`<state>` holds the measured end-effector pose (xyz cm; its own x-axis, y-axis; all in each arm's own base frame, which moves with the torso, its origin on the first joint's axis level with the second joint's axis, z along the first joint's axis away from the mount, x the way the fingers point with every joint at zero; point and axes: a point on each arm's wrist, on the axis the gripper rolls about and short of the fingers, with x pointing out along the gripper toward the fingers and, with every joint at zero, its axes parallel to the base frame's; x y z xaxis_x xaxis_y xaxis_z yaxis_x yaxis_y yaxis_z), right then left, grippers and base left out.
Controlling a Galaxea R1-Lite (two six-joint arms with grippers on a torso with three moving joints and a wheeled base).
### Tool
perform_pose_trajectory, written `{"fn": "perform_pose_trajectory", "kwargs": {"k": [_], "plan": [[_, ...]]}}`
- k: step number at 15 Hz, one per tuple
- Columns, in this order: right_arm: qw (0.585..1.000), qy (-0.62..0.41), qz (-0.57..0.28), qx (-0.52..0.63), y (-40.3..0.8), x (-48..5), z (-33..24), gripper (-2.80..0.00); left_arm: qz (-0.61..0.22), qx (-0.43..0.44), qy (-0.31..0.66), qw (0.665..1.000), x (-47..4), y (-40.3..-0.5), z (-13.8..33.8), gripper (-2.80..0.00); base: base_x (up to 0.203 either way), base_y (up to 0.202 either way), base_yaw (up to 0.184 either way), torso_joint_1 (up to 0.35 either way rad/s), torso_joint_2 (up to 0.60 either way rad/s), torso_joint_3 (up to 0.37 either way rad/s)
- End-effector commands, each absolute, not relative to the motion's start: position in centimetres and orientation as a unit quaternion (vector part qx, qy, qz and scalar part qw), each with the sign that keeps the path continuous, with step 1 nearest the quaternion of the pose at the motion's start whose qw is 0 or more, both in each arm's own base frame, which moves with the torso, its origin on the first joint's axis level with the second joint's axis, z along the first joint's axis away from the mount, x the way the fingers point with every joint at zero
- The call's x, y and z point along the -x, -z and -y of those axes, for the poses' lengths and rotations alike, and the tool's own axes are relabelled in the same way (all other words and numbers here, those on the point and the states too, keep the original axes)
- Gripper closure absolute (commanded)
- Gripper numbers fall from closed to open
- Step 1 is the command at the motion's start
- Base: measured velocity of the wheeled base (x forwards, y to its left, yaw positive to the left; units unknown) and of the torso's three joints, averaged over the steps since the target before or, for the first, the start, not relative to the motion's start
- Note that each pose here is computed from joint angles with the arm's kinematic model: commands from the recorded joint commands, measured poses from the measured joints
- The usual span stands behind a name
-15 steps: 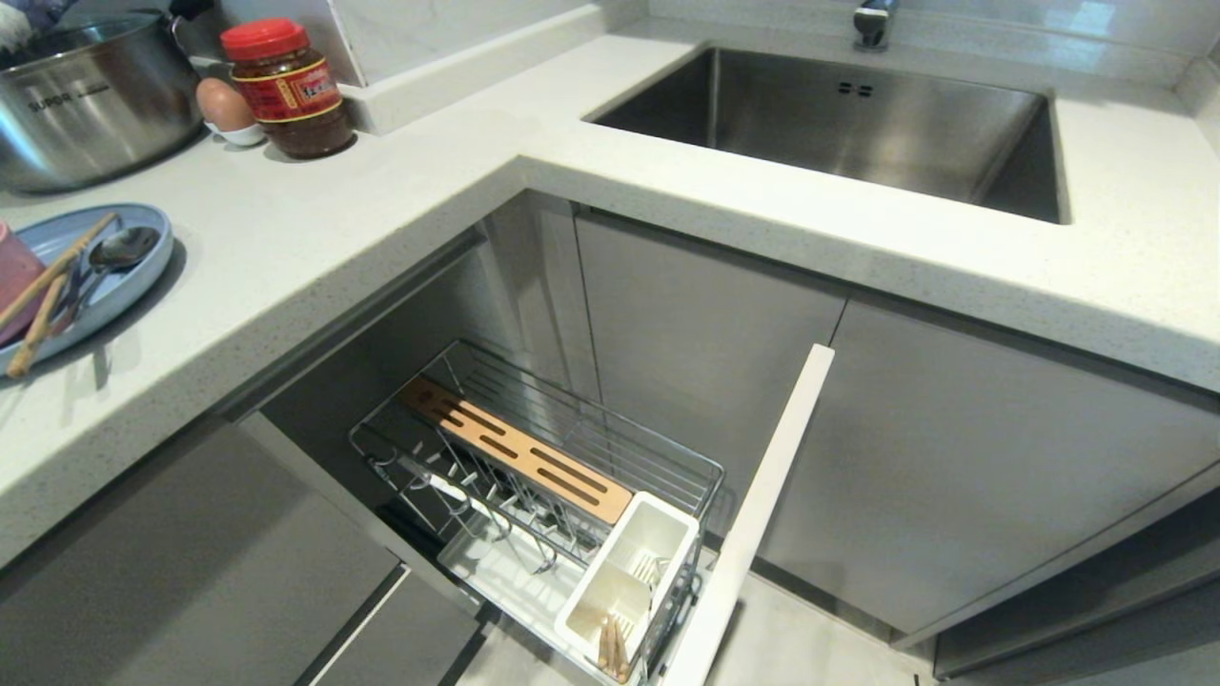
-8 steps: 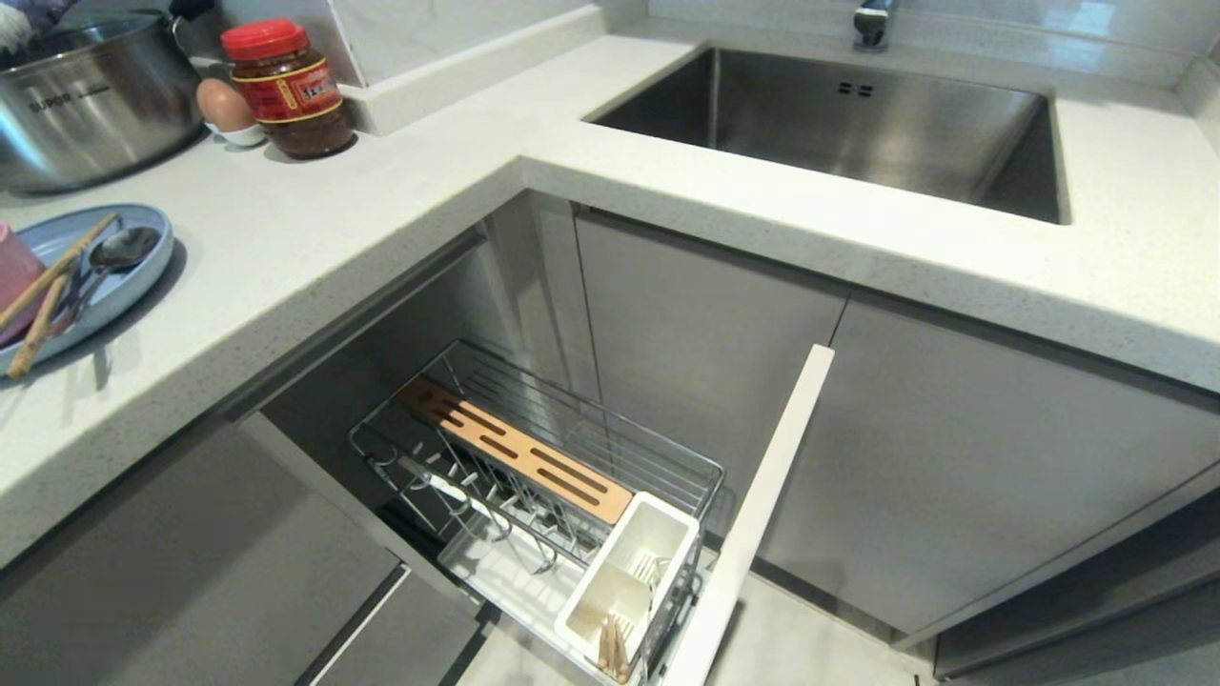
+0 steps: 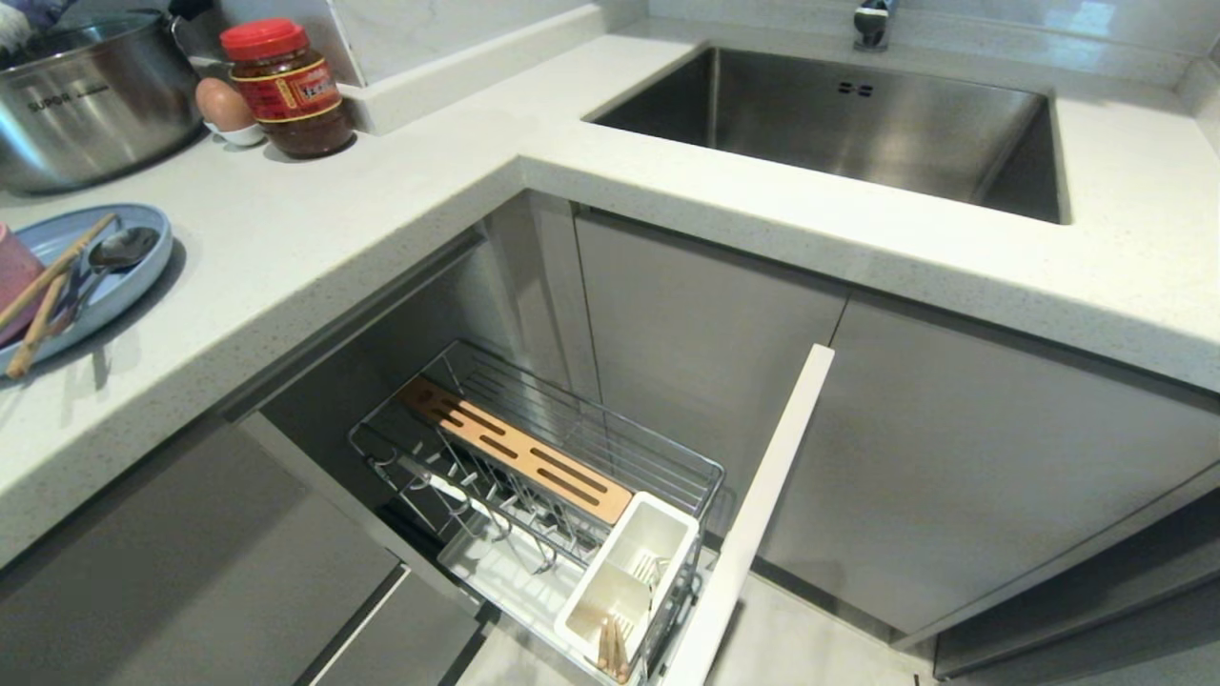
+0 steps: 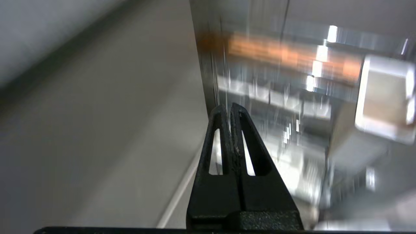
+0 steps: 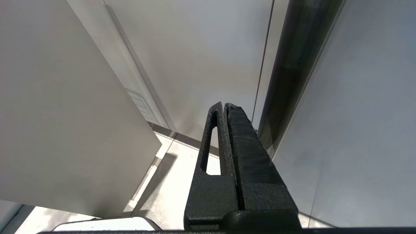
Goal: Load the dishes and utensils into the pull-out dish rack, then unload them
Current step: Close the cupboard
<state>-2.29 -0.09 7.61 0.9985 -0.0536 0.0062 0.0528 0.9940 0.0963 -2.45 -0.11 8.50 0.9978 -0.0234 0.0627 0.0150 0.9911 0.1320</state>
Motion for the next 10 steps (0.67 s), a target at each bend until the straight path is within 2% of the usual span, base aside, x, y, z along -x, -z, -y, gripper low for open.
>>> {"fn": "perform_pose_trajectory", "kwargs": {"k": [1,10], "plan": [[0.998,0.027,0.007,-0.048,-7.60,2.32,0.09,0.00,-0.008,-0.067,0.013,0.998,2.30,-7.41,0.11,0.00,0.000,0.000,0.000,0.000,0.00,0.000],[0.998,0.027,0.007,-0.048,-7.60,2.32,0.09,0.00,-0.002,-0.021,0.007,1.000,2.29,-7.53,0.08,0.00,0.000,0.000,0.000,0.000,0.00,0.000]]}}
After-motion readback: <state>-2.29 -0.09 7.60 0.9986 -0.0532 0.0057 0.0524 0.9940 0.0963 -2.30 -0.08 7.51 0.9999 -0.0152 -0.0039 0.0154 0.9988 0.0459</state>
